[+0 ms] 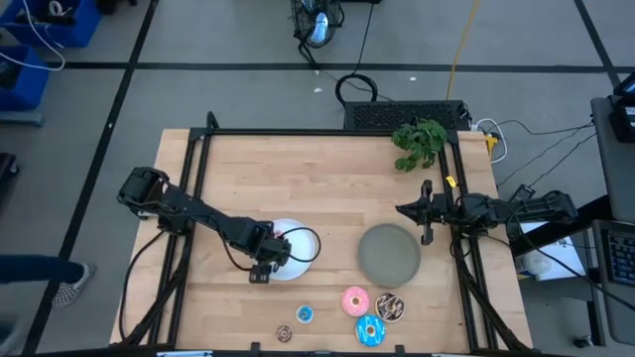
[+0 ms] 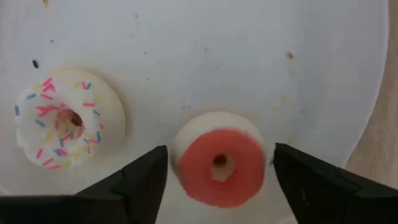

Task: Pick & Place donuts
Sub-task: Put the small orange donut on the white plate, then put the small brown donut on the white plate

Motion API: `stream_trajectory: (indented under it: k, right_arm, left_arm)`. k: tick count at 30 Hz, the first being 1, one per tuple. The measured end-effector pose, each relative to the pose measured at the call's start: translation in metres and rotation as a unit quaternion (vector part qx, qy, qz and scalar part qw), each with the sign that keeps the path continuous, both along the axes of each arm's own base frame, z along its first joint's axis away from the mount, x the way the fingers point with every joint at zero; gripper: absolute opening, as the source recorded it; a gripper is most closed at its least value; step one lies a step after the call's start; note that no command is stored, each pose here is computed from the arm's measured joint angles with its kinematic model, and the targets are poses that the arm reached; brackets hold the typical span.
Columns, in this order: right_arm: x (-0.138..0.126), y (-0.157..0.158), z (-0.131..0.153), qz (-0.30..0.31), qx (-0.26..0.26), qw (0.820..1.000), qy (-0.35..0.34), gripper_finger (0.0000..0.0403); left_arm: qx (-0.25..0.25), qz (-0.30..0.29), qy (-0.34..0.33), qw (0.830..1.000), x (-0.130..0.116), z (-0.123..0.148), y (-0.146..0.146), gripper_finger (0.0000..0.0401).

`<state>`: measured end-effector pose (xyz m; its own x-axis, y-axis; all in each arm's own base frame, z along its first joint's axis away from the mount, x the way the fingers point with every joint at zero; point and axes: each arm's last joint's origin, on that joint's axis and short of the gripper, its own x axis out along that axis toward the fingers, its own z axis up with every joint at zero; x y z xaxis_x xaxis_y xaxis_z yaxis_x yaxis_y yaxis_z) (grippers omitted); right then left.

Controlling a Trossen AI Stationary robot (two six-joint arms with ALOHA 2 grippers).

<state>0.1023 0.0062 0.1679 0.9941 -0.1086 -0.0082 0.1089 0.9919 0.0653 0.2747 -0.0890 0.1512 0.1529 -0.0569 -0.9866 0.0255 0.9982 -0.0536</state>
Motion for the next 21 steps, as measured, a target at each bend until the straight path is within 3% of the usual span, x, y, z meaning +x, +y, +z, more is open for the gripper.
stream_trajectory:
  k: [5, 11, 21]
  right_arm:
    - [0.000, 0.000, 0.000, 0.000, 0.000, 1.000, 0.000, 0.0000]
    - [0.000, 0.000, 0.000, 0.000, 0.000, 1.000, 0.000, 0.0000]
    - [0.000, 0.000, 0.000, 0.000, 0.000, 1.000, 0.000, 0.0000]
  left_arm:
    - [0.006, 0.001, 0.006, 1.000, -0.001, 0.000, 0.001, 0.0326]
    - [0.006, 0.000, 0.005, 1.000, -0.001, 0.001, 0.001, 0.0330]
    - [0.011, -0.016, -0.001, 1.000, 0.013, 0.031, -0.004, 0.0326]
